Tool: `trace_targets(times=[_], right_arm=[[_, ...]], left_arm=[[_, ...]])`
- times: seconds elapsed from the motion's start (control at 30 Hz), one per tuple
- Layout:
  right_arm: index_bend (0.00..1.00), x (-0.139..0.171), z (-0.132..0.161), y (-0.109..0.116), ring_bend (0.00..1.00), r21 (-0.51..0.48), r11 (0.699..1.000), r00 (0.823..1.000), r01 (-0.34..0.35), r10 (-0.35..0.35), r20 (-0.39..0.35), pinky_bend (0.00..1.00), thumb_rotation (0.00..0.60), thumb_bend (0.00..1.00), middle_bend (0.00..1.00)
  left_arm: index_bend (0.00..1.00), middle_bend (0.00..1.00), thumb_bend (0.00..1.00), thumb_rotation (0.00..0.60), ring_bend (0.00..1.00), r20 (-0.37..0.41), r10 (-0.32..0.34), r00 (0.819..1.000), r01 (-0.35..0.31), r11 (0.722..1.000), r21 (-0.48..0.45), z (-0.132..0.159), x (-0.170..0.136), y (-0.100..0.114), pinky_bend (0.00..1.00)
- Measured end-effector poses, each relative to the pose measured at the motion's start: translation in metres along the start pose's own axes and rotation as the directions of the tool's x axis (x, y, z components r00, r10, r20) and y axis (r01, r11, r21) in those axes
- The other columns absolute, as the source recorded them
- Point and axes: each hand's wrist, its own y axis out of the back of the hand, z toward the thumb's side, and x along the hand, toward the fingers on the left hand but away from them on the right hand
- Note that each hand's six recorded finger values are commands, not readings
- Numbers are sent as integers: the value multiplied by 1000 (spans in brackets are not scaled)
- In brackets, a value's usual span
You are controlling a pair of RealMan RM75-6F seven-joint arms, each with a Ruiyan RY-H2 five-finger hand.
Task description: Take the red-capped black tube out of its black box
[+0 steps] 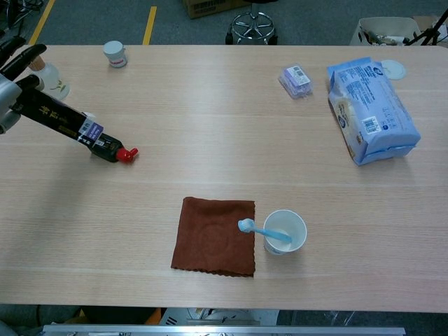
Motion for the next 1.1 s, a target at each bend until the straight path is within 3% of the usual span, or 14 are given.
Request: trace_targets(times=[0.13, 0.3, 0.53, 0.63, 0.83, 0.93, 1.0, 1.1], right_arm=[[134, 0, 0, -1, 78, 3, 1000, 1000, -3, 3, 2, 308, 600, 251, 130], [134, -1, 0, -2, 78, 5, 1000, 1000, -7, 7, 2, 308, 600, 252, 129], [134, -1, 0, -1, 78, 3, 1000, 1000, -4, 4, 2, 308, 600, 251, 129], [134, 0, 0, -1, 78, 3, 1000, 1000, -4, 4, 4, 308, 600, 251, 130], [134, 0, -1, -1, 78, 1, 1000, 1000, -4, 4, 6, 308, 600, 251, 129], [134, 0, 0, -1, 78, -1, 1000, 1000, -3, 3, 7, 308, 600, 251, 130], [134, 1, -1, -1, 78, -1, 1000, 1000, -5, 5, 9, 308, 600, 251, 130], [134, 1, -2, -2, 78, 2, 1000, 1000, -11, 11, 14, 308, 600, 251, 130]], left_arm=[[419, 0, 330, 600, 0, -32, -122, 992, 116, 980, -161, -3, -3, -20, 43], [365, 0, 330, 600, 0, -36, -262, 964, 236, 914, -330, -3, -8, -47, 43], [57, 0, 330, 600, 0, -17, -370, 929, 317, 819, -479, -2, -12, -67, 43], [0, 0, 330, 600, 0, -13, -390, 921, 325, 784, -529, -4, -13, -70, 43], [18, 0, 320, 600, 0, -35, -380, 924, 274, 724, -633, -12, -14, -67, 49], [158, 8, 320, 600, 35, -89, -329, 940, 189, 720, -668, -24, -15, -58, 146], [240, 51, 320, 600, 127, -143, -274, 951, 104, 719, -687, -35, -18, -49, 254], [285, 140, 320, 600, 212, -230, -181, 956, -34, 712, -701, -55, -29, -33, 331]])
